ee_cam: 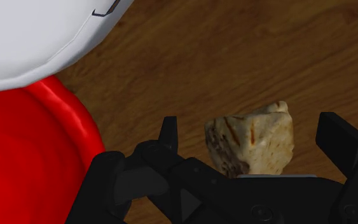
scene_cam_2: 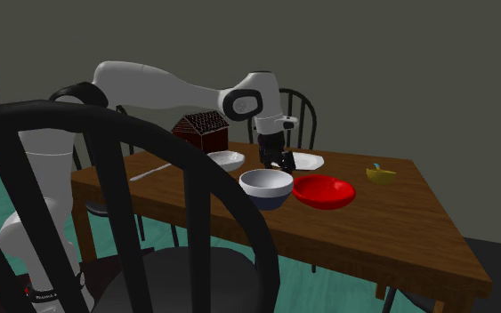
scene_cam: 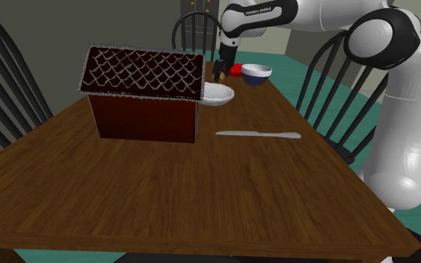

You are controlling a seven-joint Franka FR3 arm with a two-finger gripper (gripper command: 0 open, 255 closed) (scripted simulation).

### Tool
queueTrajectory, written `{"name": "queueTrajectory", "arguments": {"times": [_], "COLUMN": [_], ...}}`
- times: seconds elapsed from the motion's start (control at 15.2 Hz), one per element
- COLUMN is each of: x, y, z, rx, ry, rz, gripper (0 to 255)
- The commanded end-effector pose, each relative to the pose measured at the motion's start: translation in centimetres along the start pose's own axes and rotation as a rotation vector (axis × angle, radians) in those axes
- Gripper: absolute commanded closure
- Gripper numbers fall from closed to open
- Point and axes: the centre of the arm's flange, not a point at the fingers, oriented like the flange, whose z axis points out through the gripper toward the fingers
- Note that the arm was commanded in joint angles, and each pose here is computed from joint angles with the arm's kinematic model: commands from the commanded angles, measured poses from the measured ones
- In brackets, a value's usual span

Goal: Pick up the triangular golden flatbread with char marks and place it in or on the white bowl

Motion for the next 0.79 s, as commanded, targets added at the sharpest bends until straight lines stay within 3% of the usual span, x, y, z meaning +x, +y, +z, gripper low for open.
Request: {"name": "queueTrajectory", "arguments": {"times": [0.0,0.2,0.26,0.73], "x": [0.01,0.01,0.01,0.00], "y": [0.00,0.00,0.00,0.00], "z": [0.06,0.06,0.06,0.06], "rx": [0.000,0.000,0.000,0.000], "ry": [0.000,0.000,0.000,0.000], "rz": [0.000,0.000,0.000,0.000], "gripper": [0,0,255,255]}}
